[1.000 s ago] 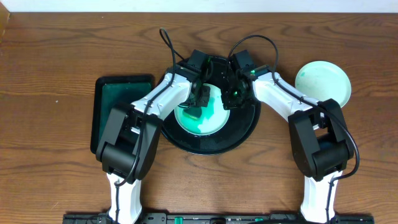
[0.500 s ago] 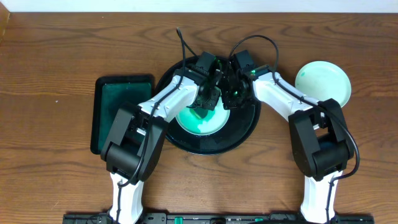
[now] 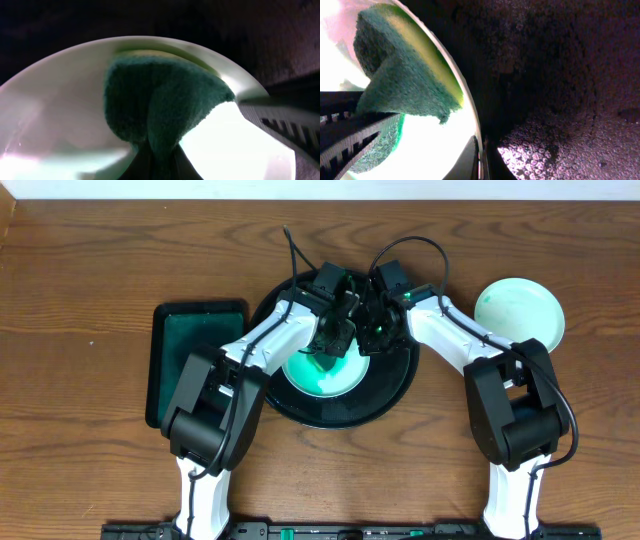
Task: Clean dirty plates on tray and stack at the side
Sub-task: 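Scrub the green plate with the sponge in the left gripper, then lift the sponge away and move the left gripper over the black rectangular tray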
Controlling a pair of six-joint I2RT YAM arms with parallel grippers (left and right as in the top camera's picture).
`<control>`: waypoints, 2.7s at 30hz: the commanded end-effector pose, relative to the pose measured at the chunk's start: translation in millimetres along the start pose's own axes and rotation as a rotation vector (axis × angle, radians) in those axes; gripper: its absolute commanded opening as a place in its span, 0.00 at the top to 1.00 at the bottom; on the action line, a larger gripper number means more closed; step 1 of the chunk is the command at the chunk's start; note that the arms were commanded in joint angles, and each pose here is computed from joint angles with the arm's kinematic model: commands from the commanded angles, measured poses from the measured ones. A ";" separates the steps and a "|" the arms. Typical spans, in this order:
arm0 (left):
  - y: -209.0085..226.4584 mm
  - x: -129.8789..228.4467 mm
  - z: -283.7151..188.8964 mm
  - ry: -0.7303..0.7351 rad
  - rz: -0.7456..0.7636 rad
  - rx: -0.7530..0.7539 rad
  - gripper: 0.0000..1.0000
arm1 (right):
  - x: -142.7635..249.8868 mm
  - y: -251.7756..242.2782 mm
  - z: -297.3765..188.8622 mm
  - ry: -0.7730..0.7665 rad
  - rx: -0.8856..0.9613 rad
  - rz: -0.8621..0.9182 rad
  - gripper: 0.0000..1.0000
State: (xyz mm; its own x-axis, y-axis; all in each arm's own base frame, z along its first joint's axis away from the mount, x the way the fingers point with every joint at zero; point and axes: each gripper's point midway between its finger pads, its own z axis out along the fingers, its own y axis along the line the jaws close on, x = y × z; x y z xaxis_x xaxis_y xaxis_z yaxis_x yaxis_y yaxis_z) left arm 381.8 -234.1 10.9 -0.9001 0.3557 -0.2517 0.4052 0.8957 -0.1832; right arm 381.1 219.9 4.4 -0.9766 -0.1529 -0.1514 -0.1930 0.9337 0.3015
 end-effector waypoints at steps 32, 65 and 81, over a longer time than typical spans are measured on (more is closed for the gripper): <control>-42.2 56.0 12.8 0.305 -0.406 0.323 0.93 | 12.0 -19.0 17.4 0.049 0.061 0.017 0.99; 118.8 40.5 -147.0 -0.047 -0.763 -0.137 0.93 | 0.2 -11.3 -7.6 -0.013 0.058 -0.068 0.99; 171.3 89.4 -164.1 0.056 -0.923 -0.195 0.92 | -27.2 22.7 -133.1 -0.345 0.325 -0.334 0.94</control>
State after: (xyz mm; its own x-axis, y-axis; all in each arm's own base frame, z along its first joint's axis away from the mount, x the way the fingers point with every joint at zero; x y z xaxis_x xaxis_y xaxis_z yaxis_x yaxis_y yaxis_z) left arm 343.8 -13.5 110.1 -0.8576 -0.5135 -0.0296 -0.5055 0.8521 -0.1357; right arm 395.1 203.2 135.0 -0.7892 -0.3491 -0.5052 -0.3858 0.9219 -0.0343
